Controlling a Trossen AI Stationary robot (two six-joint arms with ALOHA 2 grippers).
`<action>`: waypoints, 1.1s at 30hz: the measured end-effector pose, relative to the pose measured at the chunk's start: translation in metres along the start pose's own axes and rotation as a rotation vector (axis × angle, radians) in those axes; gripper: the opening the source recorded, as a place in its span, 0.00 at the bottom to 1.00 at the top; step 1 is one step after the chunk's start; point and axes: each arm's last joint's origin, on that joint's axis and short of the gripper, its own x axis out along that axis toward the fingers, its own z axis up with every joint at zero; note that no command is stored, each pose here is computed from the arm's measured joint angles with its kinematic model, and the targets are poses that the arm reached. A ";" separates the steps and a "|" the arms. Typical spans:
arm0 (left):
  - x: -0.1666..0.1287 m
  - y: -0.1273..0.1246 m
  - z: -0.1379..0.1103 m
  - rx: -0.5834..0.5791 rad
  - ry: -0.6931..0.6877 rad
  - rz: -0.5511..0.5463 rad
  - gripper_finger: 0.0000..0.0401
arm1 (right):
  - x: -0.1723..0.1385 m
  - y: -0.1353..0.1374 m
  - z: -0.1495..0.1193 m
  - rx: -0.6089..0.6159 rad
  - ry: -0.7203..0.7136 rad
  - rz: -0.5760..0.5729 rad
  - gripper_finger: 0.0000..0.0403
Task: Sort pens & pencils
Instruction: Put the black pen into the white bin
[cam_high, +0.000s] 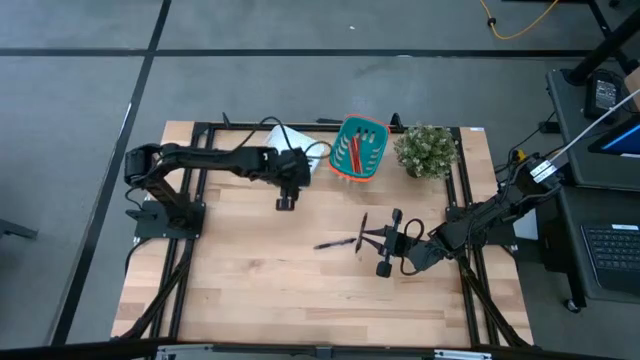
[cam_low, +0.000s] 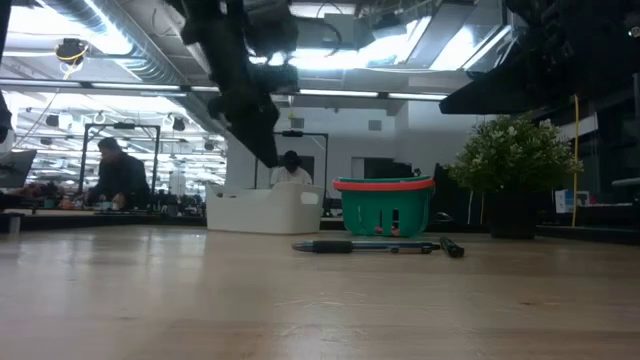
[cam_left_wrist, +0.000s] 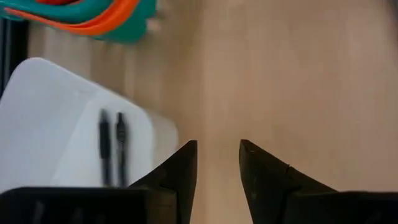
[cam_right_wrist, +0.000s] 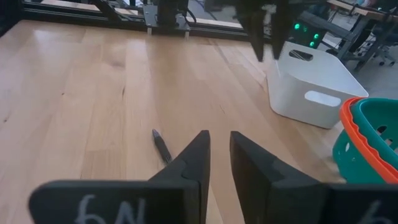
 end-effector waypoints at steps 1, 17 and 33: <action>-0.002 -0.004 0.001 -0.007 -0.004 -0.006 0.28 | 0.000 0.000 0.000 0.001 0.000 0.000 0.16; -0.015 -0.092 0.036 -0.072 -0.228 -0.175 0.28 | 0.000 0.003 -0.002 0.032 0.028 0.095 0.16; 0.041 -0.124 0.043 -0.051 -0.207 -0.220 0.28 | 0.000 0.003 0.000 0.041 0.020 0.102 0.16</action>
